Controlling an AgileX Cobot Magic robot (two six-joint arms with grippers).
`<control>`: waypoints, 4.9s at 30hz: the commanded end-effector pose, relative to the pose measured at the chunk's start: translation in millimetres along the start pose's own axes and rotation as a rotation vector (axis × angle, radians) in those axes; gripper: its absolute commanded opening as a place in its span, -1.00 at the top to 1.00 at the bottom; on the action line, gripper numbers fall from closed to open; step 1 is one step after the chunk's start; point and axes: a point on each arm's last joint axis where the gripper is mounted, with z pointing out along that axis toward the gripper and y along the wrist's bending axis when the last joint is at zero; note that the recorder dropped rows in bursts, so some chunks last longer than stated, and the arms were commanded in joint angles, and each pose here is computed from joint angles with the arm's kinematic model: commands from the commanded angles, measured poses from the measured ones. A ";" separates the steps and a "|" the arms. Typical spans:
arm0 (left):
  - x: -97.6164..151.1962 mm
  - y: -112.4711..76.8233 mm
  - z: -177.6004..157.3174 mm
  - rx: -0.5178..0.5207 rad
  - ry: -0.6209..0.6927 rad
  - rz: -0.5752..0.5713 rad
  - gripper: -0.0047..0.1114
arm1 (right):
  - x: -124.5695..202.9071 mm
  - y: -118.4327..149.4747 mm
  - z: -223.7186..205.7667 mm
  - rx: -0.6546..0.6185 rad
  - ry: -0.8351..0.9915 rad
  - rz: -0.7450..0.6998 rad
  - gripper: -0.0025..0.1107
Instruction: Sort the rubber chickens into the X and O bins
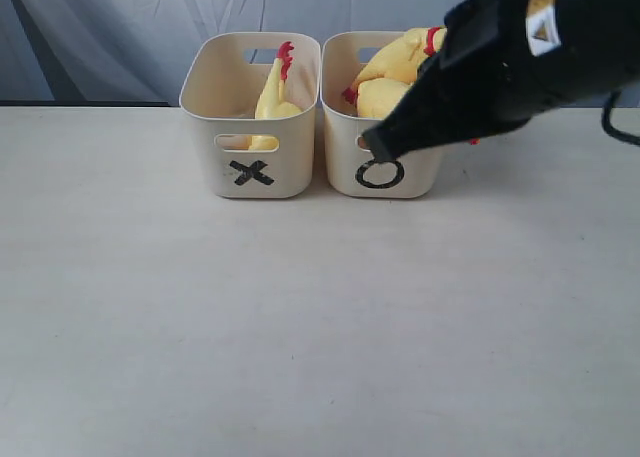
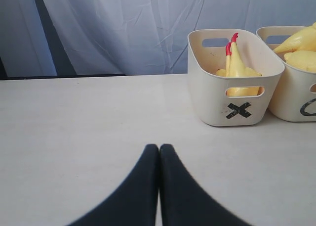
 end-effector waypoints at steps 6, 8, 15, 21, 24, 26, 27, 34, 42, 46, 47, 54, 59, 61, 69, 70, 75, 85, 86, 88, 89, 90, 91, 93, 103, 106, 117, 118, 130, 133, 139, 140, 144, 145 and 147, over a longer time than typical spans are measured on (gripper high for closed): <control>2.4 0.6 -0.8 -0.002 0.008 -0.002 0.92 | 63.3 5.9 -30.5 -0.091 -0.219 0.103 0.94; 2.4 0.6 -0.8 -0.002 0.008 -0.002 0.92 | 72.8 7.3 -35.8 -0.112 -0.276 0.126 0.94; 2.0 0.5 -0.8 -0.001 0.004 -0.002 0.92 | 103.7 12.2 -43.1 -0.168 -0.502 0.173 0.94; 2.0 0.5 -0.8 -0.001 0.004 -0.002 0.92 | 126.4 14.2 -42.1 -0.175 -0.527 0.175 0.94; 2.0 0.5 -0.8 -0.001 0.004 -0.002 0.92 | 131.9 14.3 -39.1 -0.168 -0.462 0.172 0.94; 2.0 0.5 -0.8 -0.001 0.004 -0.002 0.92 | 132.5 14.3 -38.7 -0.167 -0.454 0.172 0.94; 2.0 0.5 -0.8 -0.001 0.004 -0.002 0.92 | 132.5 14.3 -38.7 -0.167 -0.454 0.172 0.94; 2.0 1.9 -4.2 -0.014 -0.015 -0.016 0.92 | 132.3 14.3 -38.9 -0.168 -0.457 0.174 0.94; 6.0 13.0 -31.6 -0.207 -0.141 -0.096 0.92 | 133.6 3.3 -55.1 -0.116 -0.535 0.208 0.94; 9.3 14.8 -45.9 -0.295 -0.207 -0.117 0.92 | 137.9 -14.4 -71.2 -0.001 -0.611 0.268 0.94; 10.1 14.8 -49.1 -0.307 -0.223 -0.120 0.92 | 139.2 -18.1 -75.0 0.028 -0.628 0.281 0.94; 13.8 14.0 -61.0 -0.342 -0.283 -0.129 0.92 | 152.5 -31.5 -113.4 0.203 -0.794 0.337 0.94; 13.8 14.1 -61.1 -0.344 -0.283 -0.127 0.92 | 163.2 -25.4 -141.4 0.223 -0.932 0.324 0.94; 13.8 14.1 -61.1 -0.344 -0.283 -0.127 0.92 | 167.5 -22.9 -150.1 0.228 -0.978 0.319 0.94; 13.8 14.1 -61.1 -0.344 -0.283 -0.127 0.92 | 177.8 -19.9 -167.0 0.309 -1.061 0.323 0.94; 13.8 14.1 -61.1 -0.344 -0.283 -0.127 0.92 | 178.5 -20.0 -167.9 0.327 -1.064 0.326 0.94; 13.8 14.0 -61.2 -0.351 -0.283 -0.129 0.92 | 183.7 -18.2 -175.3 0.403 -1.097 0.332 0.94; 13.9 14.2 -61.8 -0.375 -0.284 -0.127 0.92 | 191.3 -12.8 -185.7 0.502 -1.147 0.331 0.94; 13.8 14.4 -61.9 -0.377 -0.285 -0.125 0.92 | 191.3 -12.8 -185.7 0.502 -1.147 0.331 0.94; 13.8 14.5 -61.9 -0.378 -0.285 -0.123 0.92 | 191.2 -12.8 -185.9 0.502 -1.149 0.331 0.94; 13.8 14.6 -62.0 -0.380 -0.285 -0.121 0.92 | 191.3 -12.8 -185.7 0.502 -1.147 0.331 0.94; 13.8 14.6 -62.0 -0.380 -0.285 -0.121 0.92 | 191.3 -12.8 -185.7 0.502 -1.147 0.331 0.94; 13.7 14.8 -62.1 -0.382 -0.285 -0.120 0.92 | 191.3 -12.8 -185.7 0.502 -1.147 0.331 0.94; 13.7 14.8 -62.1 -0.382 -0.285 -0.120 0.92 | 191.3 -12.8 -185.7 0.502 -1.147 0.331 0.94; 13.7 14.8 -62.1 -0.382 -0.285 -0.120 0.92 | 191.4 -13.0 -185.8 0.527 -1.144 0.335 0.94; 13.7 14.8 -62.1 -0.382 -0.285 -0.120 0.92 | 191.4 -13.0 -185.8 0.527 -1.144 0.335 0.94; 21.7 13.7 -50.8 -0.355 -0.266 -0.126 0.92 | 191.5 -12.6 -179.8 0.526 -1.255 0.286 0.94; 27.6 10.8 -42.4 -0.308 -0.253 -0.164 0.92 | 192.9 -11.9 -175.3 0.525 -1.321 0.252 0.94; 2.9 -11.1 -38.6 -0.025 -0.874 -0.050 0.92 | 193.8 -10.3 -174.2 0.523 -1.392 0.222 0.94; 12.2 -26.1 -35.0 0.059 -1.034 0.194 0.92 | 198.6 -11.8 -162.2 0.518 -1.359 0.232 0.94; 43.3 -10.9 -8.4 0.073 -0.953 -0.147 0.92 | 214.4 -14.8 -129.2 0.502 -1.255 0.266 0.94; 47.6 -9.2 -5.2 0.070 -0.939 -0.184 0.92 | 217.2 -15.0 -124.0 0.500 -1.239 0.271 0.94; 66.5 -9.5 8.9 0.056 -0.850 -0.144 0.92 | 227.9 -15.6 -105.8 0.490 -1.179 0.290 0.94; 67.6 -10.1 9.6 0.057 -0.846 -0.128 0.92 | 229.4 -15.6 -103.3 0.489 -1.171 0.292 0.94; 69.7 -9.5 11.9 0.046 -0.812 -0.125 0.92 | 233.2 -15.6 -97.4 0.486 -1.151 0.298 0.94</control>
